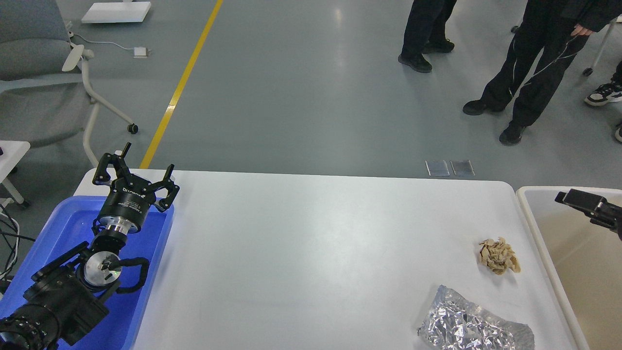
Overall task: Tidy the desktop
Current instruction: 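Lower the right gripper to the silver foil bag and close on it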
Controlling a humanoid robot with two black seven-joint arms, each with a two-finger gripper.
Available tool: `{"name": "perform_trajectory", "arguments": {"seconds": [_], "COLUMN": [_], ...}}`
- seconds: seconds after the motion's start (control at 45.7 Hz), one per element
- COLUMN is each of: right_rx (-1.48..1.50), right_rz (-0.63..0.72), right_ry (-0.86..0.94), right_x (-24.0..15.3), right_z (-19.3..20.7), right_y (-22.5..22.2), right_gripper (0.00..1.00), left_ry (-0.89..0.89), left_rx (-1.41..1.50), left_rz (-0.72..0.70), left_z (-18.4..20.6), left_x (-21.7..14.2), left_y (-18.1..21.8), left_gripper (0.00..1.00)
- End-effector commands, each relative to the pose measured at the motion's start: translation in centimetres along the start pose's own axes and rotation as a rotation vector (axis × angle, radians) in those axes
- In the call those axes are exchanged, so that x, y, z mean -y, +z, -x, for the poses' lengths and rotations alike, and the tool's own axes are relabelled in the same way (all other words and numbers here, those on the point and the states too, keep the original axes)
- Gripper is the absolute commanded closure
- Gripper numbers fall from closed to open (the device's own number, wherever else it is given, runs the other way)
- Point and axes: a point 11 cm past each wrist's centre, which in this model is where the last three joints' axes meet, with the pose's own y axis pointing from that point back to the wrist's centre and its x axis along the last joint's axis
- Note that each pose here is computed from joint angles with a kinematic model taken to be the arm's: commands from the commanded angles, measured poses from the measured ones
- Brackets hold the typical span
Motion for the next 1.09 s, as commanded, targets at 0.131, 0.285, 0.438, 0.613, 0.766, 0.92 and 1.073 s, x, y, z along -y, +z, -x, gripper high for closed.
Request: {"name": "perform_trajectory", "arguments": {"seconds": [0.131,0.285,0.438,0.613,0.766,0.92,1.073], "right_rx": [-0.251,-0.259,-0.243,-0.223,-0.208,-0.191,-0.189], "right_rz": [0.015,0.025,0.019,-0.03,-0.041,-0.05,-0.091], "right_ry": [-0.327,-0.385,-0.444,-0.473,-0.506,-0.535,-0.539], "right_x": [-4.0,-5.3,-7.1,-8.2,-8.4,-8.3,-7.3], "right_z": [8.7,10.4,12.2,13.4,14.7,16.1,17.1], "right_y": [1.2,1.8,1.8,0.2,0.0,-0.1,-1.2], "right_gripper": [0.01,0.01,0.01,0.01,0.01,0.01,0.03], "left_ry": [0.0,0.0,0.0,0.0,0.0,0.0,0.0], "left_rx": [0.0,0.0,0.0,0.0,0.0,0.0,0.0], "left_rz": [0.0,0.0,0.0,0.0,0.0,0.0,0.0], "left_z": [0.0,0.0,0.0,0.0,0.0,0.0,0.0], "left_x": [0.0,0.0,0.0,0.0,0.0,0.0,0.0], "left_y": [0.0,0.0,0.0,0.0,0.0,0.0,0.0], "left_gripper": [0.0,0.0,0.0,0.0,0.0,0.0,0.0]}}
